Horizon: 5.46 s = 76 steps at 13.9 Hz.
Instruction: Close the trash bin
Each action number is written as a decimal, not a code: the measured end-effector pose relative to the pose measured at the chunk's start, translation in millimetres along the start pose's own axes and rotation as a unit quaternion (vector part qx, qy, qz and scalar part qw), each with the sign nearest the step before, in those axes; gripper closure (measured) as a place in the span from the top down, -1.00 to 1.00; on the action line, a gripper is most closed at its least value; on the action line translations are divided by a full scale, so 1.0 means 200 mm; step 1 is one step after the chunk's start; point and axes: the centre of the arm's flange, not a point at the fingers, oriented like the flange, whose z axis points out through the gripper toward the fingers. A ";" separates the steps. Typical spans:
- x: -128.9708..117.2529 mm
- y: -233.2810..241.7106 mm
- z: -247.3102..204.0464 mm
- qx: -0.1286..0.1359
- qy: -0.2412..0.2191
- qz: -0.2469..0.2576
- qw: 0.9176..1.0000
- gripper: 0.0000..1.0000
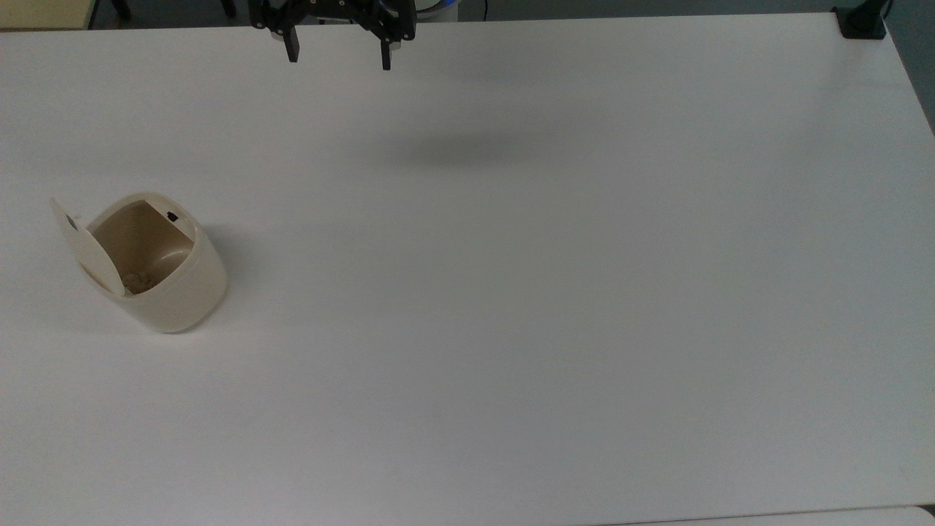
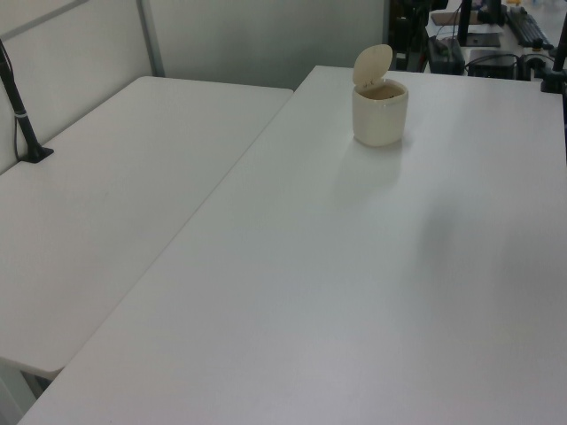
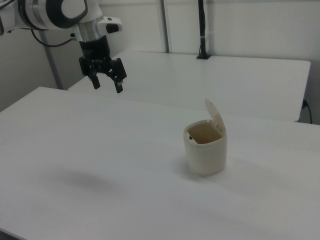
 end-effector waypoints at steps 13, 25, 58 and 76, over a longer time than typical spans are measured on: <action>0.00 0.00 0.00 0.000 0.000 -0.002 1.000 0.97; 0.00 0.00 0.03 0.000 -0.005 -0.040 0.999 -0.89; 0.41 1.26 0.51 -0.068 0.280 0.196 0.937 -0.98; 0.37 0.99 0.91 -0.041 0.107 0.159 0.981 -0.98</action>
